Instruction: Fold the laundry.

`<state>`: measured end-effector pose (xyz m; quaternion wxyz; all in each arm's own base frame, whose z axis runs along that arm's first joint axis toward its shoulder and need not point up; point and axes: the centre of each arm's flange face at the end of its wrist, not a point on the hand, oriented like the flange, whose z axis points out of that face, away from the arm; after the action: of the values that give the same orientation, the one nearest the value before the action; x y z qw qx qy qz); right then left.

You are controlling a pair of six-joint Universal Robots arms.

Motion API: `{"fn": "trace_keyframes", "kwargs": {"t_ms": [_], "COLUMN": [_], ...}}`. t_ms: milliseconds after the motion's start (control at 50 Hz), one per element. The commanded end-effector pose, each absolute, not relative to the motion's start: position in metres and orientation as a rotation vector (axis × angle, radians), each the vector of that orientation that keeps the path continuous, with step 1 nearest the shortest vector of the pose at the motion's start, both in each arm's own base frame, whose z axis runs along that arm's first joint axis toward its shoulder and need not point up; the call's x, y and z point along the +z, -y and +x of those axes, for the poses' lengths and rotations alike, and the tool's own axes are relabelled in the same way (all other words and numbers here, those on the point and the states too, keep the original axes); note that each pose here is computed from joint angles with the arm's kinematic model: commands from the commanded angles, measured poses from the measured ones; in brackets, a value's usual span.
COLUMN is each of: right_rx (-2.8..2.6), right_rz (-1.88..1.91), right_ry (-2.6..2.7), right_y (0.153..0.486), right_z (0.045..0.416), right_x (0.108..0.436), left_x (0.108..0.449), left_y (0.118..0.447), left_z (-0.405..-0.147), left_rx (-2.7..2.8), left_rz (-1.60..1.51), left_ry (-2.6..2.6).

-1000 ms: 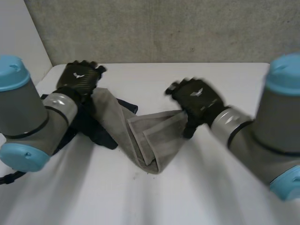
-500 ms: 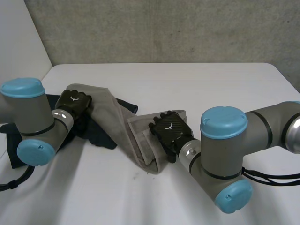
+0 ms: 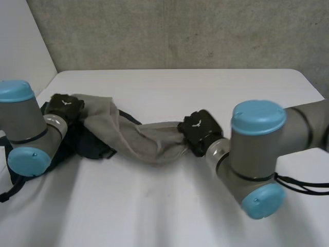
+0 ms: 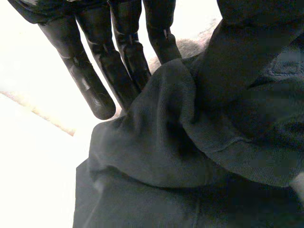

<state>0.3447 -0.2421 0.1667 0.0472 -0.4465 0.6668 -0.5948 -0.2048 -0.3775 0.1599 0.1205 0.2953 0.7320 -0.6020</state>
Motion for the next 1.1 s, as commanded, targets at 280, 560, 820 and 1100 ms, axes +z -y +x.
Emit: {"fn": "trace_keyframes", "kwargs": {"t_ms": [280,560,820,1100], "right_rx": [-1.89,-1.908,-2.132,-2.192], "right_rz": [-1.228,-1.229,-1.155,-1.177], "right_ry": [-2.383,-2.373,-2.221,-1.983], "right_y": [0.285,0.267,0.247,0.203], "right_z": [0.245,0.238,0.233,0.232], "right_x": [0.199,0.211,0.268,0.318], "left_x": [0.211,0.209,0.229,0.192], "left_y": [0.448,0.455,0.37,0.341], "left_z": [-0.137,-0.137,-0.236,-0.307], "left_rx": [-1.859,-1.757,-1.953,-2.143], "left_rz": [0.569,0.51,0.82,1.191], "left_ry": [-1.804,-1.712,-1.721,-1.811]}}
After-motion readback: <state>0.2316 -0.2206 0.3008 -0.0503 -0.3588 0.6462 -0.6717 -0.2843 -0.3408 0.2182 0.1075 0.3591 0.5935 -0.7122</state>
